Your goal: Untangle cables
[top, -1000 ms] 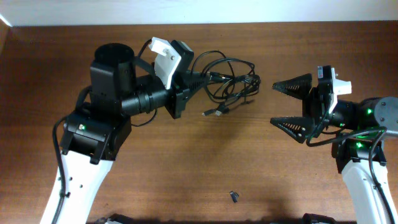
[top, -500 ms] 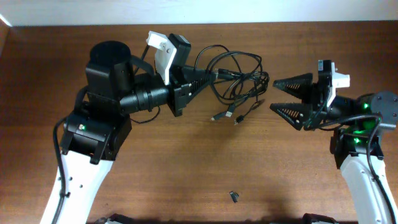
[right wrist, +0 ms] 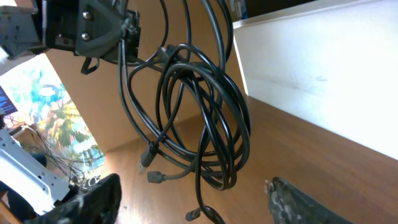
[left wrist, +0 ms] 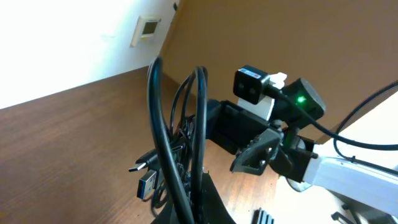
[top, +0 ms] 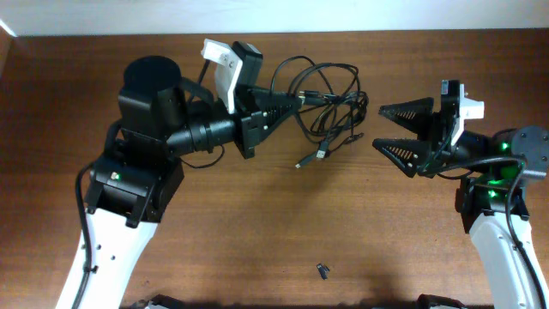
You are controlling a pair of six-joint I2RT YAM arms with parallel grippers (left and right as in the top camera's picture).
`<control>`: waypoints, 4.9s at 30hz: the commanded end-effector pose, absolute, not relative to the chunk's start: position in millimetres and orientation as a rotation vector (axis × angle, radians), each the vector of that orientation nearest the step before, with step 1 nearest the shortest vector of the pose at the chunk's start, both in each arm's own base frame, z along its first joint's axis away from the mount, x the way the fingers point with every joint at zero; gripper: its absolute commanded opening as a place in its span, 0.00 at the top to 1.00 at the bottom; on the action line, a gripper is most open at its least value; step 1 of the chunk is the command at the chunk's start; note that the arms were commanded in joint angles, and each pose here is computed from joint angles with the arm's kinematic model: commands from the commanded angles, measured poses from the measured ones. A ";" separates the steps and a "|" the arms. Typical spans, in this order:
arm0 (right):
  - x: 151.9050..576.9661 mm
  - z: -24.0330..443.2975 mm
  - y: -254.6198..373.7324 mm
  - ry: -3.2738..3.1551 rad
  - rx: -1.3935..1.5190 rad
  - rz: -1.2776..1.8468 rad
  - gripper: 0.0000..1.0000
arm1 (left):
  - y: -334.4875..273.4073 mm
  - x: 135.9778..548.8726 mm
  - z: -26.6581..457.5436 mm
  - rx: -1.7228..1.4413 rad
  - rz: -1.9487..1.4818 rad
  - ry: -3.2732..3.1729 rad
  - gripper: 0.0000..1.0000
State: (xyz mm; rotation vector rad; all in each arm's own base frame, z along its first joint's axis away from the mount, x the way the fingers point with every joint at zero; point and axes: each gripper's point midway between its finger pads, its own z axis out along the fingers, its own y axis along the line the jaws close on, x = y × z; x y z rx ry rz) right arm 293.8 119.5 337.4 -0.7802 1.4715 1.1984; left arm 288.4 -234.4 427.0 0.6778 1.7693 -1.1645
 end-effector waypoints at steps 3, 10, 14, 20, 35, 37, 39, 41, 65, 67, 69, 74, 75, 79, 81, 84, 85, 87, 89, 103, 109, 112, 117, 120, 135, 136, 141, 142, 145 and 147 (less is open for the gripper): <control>296.1 343.0 117.9 1.456 -0.785 1.172 0.22 | -238.6 284.3 436.3 0.657 -1.196 1.759 1.00; 297.3 343.3 117.4 1.456 -0.778 1.168 0.22 | -250.6 275.4 442.6 0.697 -1.224 1.723 1.00; 297.4 343.3 117.4 1.456 -0.778 1.167 0.22 | -257.2 269.9 444.9 0.719 -1.239 1.708 1.00; 297.9 343.5 117.2 1.456 -0.775 1.165 0.50 | -259.3 268.2 446.9 0.729 -1.243 1.696 1.00; 298.1 343.2 117.2 1.458 -0.772 1.167 0.84 | -269.2 260.5 451.0 0.760 -1.255 1.668 1.00; 298.1 343.1 117.2 1.458 -0.772 1.168 0.91 | -268.6 262.4 450.8 0.750 -1.246 1.671 1.00; 298.2 342.5 117.2 1.463 -0.768 1.172 0.94 | -267.4 266.0 450.4 0.732 -1.228 1.676 1.00; 298.2 342.1 117.2 1.465 -0.767 1.175 0.96 | -265.1 271.9 449.6 0.703 -1.198 1.684 1.00; 292.8 339.0 119.0 1.475 -0.792 1.207 0.96 | -134.4 340.5 342.3 0.041 -0.258 2.158 1.00; 292.8 339.0 119.1 1.475 -0.792 1.207 0.96 | -128.5 338.6 337.5 0.030 -0.220 2.177 0.98; 292.7 338.9 119.1 1.475 -0.792 1.207 0.96 | -127.5 336.7 334.6 0.034 -0.212 2.191 0.53; 292.8 339.0 119.1 1.475 -0.792 1.207 0.96 | -98.1 334.6 327.5 -0.006 -0.006 2.209 0.00; 292.8 339.0 119.1 1.475 -0.792 1.207 0.96 | -98.3 334.7 327.7 -0.007 -0.007 2.208 0.01; 292.8 338.9 119.1 1.476 -0.791 1.207 0.96 | -101.3 334.2 326.8 -0.001 -0.028 2.214 0.00; 292.8 338.9 119.1 1.476 -0.791 1.207 0.96 | -106.1 333.2 325.7 0.015 -0.059 2.222 0.01; 292.8 339.0 119.1 1.475 -0.792 1.207 0.96 | -109.7 332.4 325.1 0.027 -0.082 2.227 0.01; 292.8 338.9 119.1 1.476 -0.791 1.207 0.96 | -114.4 331.9 325.0 0.040 -0.112 2.230 0.00; 292.8 339.0 119.1 1.475 -0.792 1.206 0.96 | -132.3 329.5 325.2 0.093 -0.227 2.239 0.13; 292.7 339.0 119.1 1.475 -0.792 1.207 0.96 | -153.3 327.6 325.1 0.159 -0.355 2.245 0.17; 266.4 347.1 134.5 1.362 -1.011 1.188 0.96 | -256.0 280.0 317.5 1.390 -0.663 1.702 0.01; 256.6 349.3 150.6 1.318 -1.076 1.211 0.96 | -262.9 300.2 289.1 1.486 -0.602 1.680 0.02; 256.4 349.6 150.7 1.325 -1.070 1.219 0.96 | -265.8 317.3 276.0 1.480 -0.563 1.702 0.04; 256.4 349.5 150.7 1.326 -1.070 1.220 0.96 | -269.7 325.7 274.6 1.474 -0.555 1.684 1.00; 256.6 349.5 150.6 1.326 -1.069 1.220 0.96 | -261.8 334.1 271.6 1.441 -0.506 1.731 1.00; 256.6 349.5 150.6 1.326 -1.069 1.220 0.96 | -126.8 408.6 249.1 0.338 -0.195 2.350 0.21; 256.5 349.5 150.6 1.326 -1.069 1.220 0.96 | -129.8 407.6 249.1 0.348 -0.211 2.350 0.01; 258.2 348.6 150.4 1.349 -1.044 1.241 0.96 | -177.8 387.0 262.1 0.656 -0.506 2.242 0.00; 261.2 350.0 150.0 1.363 -1.013 1.248 0.96 | -194.3 376.1 274.2 0.780 -0.612 2.154 0.01; 269.2 353.7 148.7 1.374 -0.951 1.238 0.96 | -213.0 352.9 298.1 0.910 -0.764 2.023 0.01; 277.0 357.3 147.0 1.396 -0.876 1.245 0.96 | -218.8 341.5 310.2 0.939 -0.832 1.974 0.01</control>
